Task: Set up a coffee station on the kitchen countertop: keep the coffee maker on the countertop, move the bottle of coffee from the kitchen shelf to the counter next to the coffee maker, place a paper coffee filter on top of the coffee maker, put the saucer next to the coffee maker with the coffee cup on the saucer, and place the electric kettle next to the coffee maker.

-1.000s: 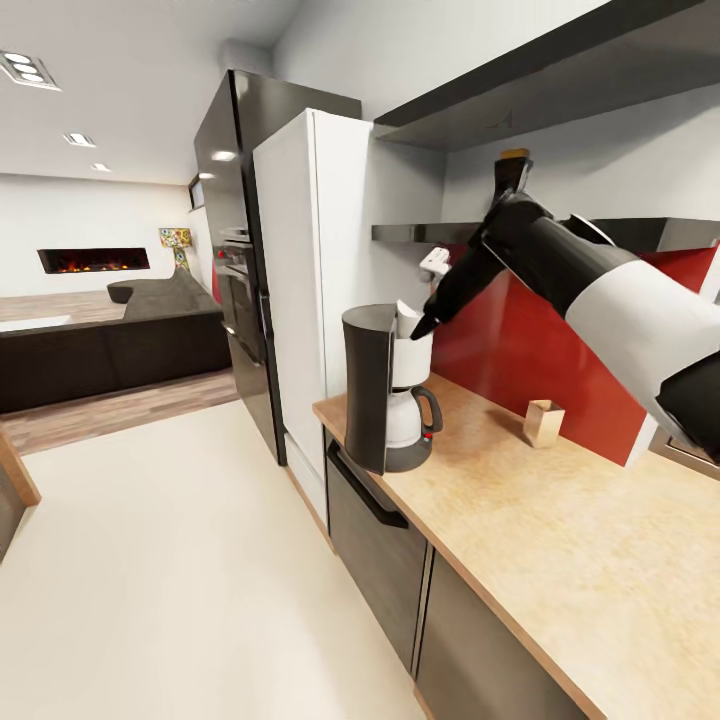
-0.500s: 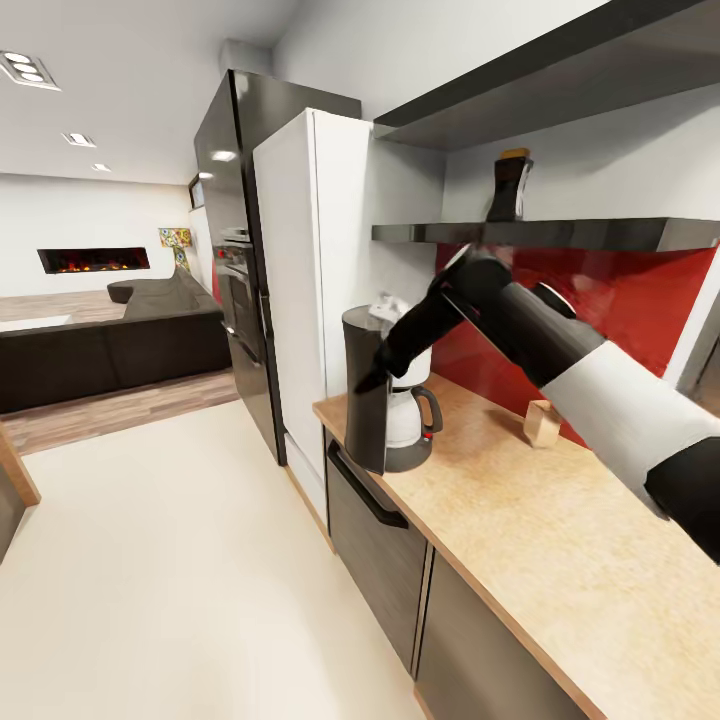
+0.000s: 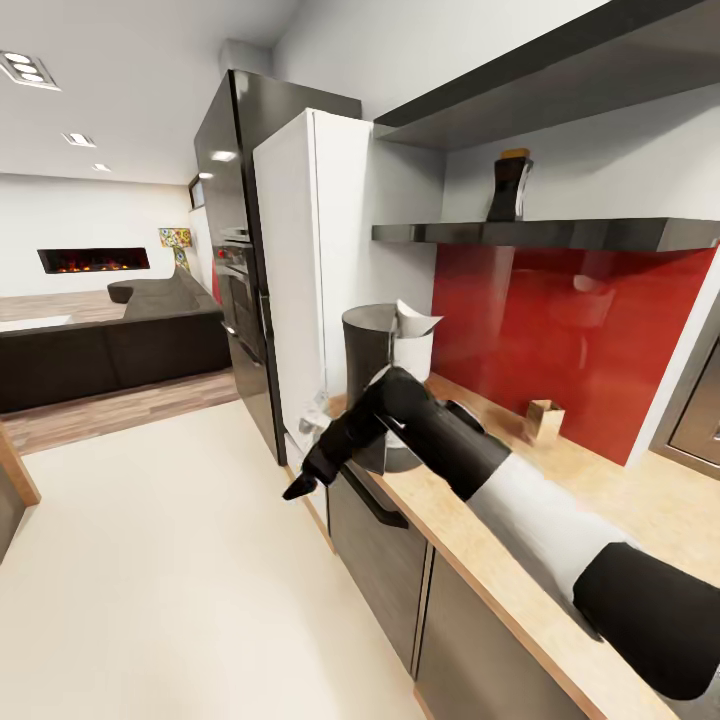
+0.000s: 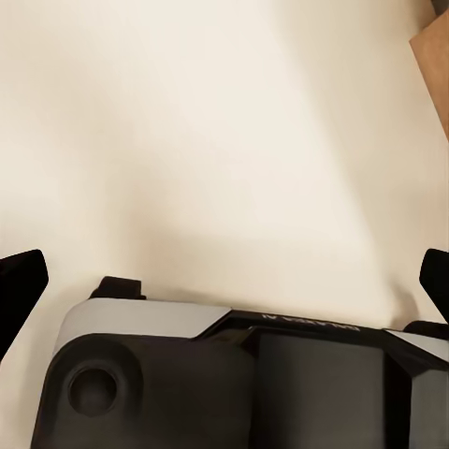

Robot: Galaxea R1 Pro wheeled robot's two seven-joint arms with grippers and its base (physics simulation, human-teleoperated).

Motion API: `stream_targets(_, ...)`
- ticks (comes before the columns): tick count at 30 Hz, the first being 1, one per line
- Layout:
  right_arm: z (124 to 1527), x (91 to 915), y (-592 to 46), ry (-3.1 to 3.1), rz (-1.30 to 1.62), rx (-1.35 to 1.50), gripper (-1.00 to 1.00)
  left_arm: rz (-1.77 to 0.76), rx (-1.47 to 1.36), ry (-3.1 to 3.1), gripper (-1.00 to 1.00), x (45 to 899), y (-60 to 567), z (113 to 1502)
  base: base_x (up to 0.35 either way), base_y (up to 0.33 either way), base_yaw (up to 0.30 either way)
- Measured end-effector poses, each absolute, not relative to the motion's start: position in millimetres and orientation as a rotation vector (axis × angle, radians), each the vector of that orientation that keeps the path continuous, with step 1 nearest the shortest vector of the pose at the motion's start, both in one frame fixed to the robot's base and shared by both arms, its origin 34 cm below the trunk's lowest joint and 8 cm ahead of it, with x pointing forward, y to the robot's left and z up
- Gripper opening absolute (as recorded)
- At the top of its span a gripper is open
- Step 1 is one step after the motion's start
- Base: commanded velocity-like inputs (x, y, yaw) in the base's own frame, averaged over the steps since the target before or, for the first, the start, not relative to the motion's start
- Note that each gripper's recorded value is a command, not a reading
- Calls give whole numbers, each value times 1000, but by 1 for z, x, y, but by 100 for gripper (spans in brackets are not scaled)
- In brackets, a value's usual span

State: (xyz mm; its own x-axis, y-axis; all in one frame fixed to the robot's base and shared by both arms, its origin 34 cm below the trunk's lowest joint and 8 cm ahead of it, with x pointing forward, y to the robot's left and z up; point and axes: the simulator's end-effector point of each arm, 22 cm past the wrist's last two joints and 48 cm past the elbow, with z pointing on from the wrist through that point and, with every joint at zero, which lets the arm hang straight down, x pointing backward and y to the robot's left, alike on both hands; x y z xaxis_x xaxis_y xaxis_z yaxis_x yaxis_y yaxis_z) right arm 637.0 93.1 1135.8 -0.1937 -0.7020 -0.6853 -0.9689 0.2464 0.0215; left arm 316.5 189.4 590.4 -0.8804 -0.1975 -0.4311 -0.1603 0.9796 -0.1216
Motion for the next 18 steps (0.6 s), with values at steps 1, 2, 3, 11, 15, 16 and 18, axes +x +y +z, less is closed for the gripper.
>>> stream_targets(1, 1121, 631, 94, 1991, 653, -1512, 100, -113, -255, 2670, 100, 317, 190, 590, 0, 0, 0)
stream_targets(2, 1113, 628, 94, 2003, 668, -1506, 100, -114, -255, 2669, 100, 317, 189, 590, 0, 0, 0)
stream_targets(3, 1105, 626, 94, 2016, 681, -1497, 100, -114, -255, 2669, 100, 317, 189, 591, 0, 0, 0)
stream_targets(11, 955, 606, 76, 2125, 783, -1370, 100, -115, -263, 2662, 100, 319, 190, 591, 0, 0, 0)
stream_targets(15, 903, 598, 60, 2147, 862, -1323, 100, -109, -269, 2658, 100, 320, 193, 592, 0, 0, 0)
stream_targets(16, 894, 597, 56, 2150, 880, -1307, 100, -109, -270, 2657, 100, 320, 194, 592, 0, 0, 0)
stream_targets(18, 870, 593, 45, 2160, 927, -1253, 100, -103, -277, 2650, 100, 323, 197, 593, 0, 0, 0)
